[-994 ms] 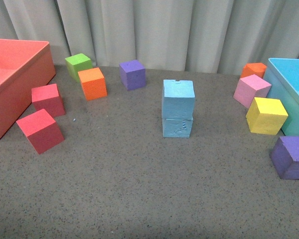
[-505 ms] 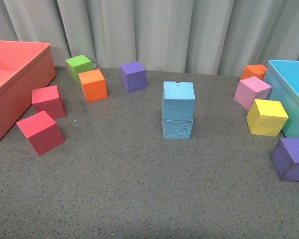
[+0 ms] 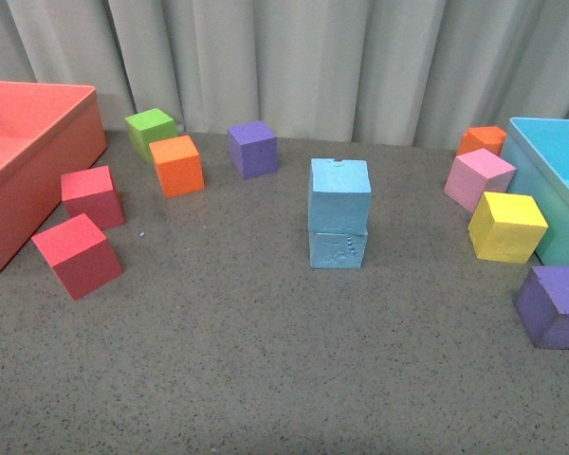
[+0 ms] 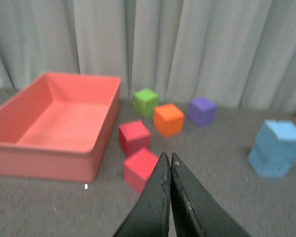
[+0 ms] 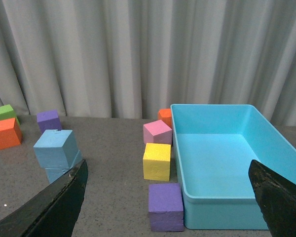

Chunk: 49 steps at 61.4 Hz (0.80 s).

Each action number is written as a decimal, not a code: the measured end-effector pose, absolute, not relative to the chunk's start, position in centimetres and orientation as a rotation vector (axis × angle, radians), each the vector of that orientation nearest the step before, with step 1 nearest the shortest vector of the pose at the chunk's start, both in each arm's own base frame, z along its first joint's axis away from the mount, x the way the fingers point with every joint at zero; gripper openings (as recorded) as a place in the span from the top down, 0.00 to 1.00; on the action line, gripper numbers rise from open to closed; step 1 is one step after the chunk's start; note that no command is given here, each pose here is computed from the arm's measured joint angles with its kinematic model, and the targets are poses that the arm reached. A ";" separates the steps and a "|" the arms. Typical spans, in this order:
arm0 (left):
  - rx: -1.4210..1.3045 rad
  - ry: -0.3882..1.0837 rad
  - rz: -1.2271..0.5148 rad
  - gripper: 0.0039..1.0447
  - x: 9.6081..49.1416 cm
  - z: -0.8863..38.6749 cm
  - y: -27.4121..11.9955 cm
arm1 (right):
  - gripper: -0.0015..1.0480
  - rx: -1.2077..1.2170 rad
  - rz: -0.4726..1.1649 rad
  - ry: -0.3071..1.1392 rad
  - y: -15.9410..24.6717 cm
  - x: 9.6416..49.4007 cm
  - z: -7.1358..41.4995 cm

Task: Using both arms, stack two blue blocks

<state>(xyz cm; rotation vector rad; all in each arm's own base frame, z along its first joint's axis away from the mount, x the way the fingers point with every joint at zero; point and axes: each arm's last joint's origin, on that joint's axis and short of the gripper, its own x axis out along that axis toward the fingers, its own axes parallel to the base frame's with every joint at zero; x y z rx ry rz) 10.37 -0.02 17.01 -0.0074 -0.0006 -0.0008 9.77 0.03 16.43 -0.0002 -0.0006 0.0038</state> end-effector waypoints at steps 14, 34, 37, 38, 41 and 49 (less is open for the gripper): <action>-0.007 -0.016 -0.001 0.88 9.7 17.0 0.0 | 0.09 0.000 0.003 -0.001 0.0 9.8 16.4; -0.007 -0.017 -0.001 0.29 9.7 17.0 0.0 | 0.09 0.000 0.003 -0.001 0.0 9.8 16.4; -0.007 -0.017 -0.001 0.18 9.7 17.0 0.0 | 0.09 0.000 0.004 -0.001 0.0 9.8 16.4; -0.007 -0.017 -0.001 0.15 9.7 17.0 0.0 | 0.09 0.000 0.004 -0.001 0.0 9.8 16.4; -0.007 -0.017 -0.001 0.07 9.7 17.0 0.0 | 0.09 0.000 0.004 -0.001 0.0 9.8 16.4; -0.005 -0.017 -0.001 0.06 9.7 17.0 0.0 | 0.09 0.000 0.004 -0.001 0.0 9.8 16.4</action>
